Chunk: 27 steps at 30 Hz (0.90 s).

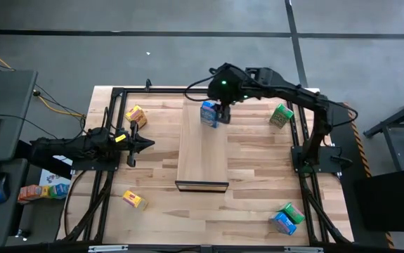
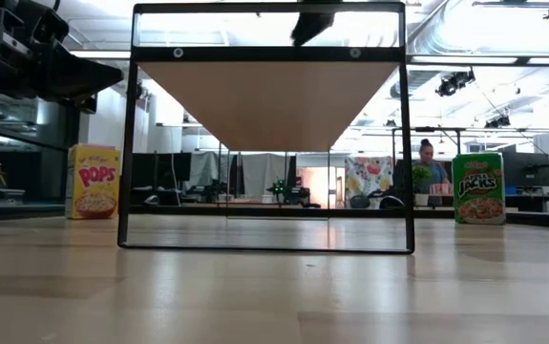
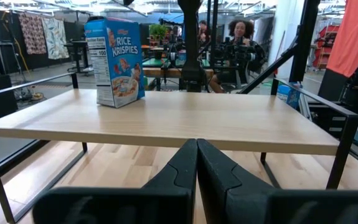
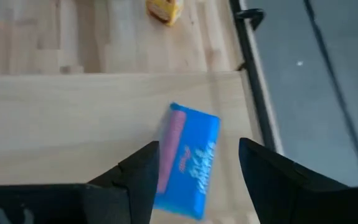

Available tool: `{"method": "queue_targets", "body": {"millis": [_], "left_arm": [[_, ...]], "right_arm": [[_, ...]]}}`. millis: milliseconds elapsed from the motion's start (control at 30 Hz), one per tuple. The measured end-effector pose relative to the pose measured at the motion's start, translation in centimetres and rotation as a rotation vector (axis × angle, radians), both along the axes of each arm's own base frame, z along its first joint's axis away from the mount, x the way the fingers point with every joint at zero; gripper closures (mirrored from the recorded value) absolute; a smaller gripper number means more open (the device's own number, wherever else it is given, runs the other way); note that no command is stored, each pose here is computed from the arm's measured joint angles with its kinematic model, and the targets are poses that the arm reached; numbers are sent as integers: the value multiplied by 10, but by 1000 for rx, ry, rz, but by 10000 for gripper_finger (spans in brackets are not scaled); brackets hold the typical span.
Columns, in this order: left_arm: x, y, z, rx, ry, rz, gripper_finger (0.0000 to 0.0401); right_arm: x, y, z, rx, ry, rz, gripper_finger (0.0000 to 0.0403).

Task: Stack cereal on shelf
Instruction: Adjust the blue cereal box on the shelf

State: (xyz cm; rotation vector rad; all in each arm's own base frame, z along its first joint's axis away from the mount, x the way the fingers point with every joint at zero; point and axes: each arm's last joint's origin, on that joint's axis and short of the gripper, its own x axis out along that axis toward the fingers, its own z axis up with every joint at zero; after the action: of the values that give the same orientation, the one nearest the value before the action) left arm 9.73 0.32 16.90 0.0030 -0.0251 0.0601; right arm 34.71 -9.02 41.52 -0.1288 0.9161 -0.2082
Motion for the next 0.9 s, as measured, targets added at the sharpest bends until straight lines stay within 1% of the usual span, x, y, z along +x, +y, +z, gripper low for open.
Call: {"method": "queue_targets", "body": {"millis": [67, 133, 233, 300, 367, 400, 433, 467, 567, 700, 767, 833, 900], "left_arm": [[0, 0, 0, 0, 0, 0, 398], [0, 0, 0, 0, 0, 0, 398], [0, 0, 0, 0, 0, 0, 398], [0, 0, 0, 0, 0, -1, 398], [0, 0, 0, 0, -1, 0, 398], [0, 0, 0, 0, 0, 0, 398], [0, 0, 0, 0, 0, 0, 398], [0, 0, 0, 0, 0, 0, 398], [0, 0, 0, 0, 0, 0, 398], [0, 0, 0, 0, 0, 0, 398], [0, 0, 0, 0, 0, 0, 398], [0, 0, 0, 0, -1, 0, 398], [0, 0, 0, 0, 0, -1, 398]], "right_arm": [[-14, 3, 9, -3, 4, -11, 206], [-27, 7, 17, 32, -5, -18, 219], [-44, 19, 14, 93, 21, -32, 260], [-49, 29, 0, 117, 45, -24, 301], [-53, 40, -25, 139, 61, -5, 349], [-55, 46, -37, 149, 47, 14, 374], [-56, 52, -50, 155, 27, 42, 388], [-57, 58, -60, 155, -10, 72, 393], [-55, 73, -85, 131, -166, 143, 383], [-48, 79, -119, 62, -354, 126, 398], [-42, 79, -131, 28, -484, 77, 399], [-35, 79, -141, 11, -615, -13, 398], [-30, 80, -150, -6, -703, -113, 401]]}}
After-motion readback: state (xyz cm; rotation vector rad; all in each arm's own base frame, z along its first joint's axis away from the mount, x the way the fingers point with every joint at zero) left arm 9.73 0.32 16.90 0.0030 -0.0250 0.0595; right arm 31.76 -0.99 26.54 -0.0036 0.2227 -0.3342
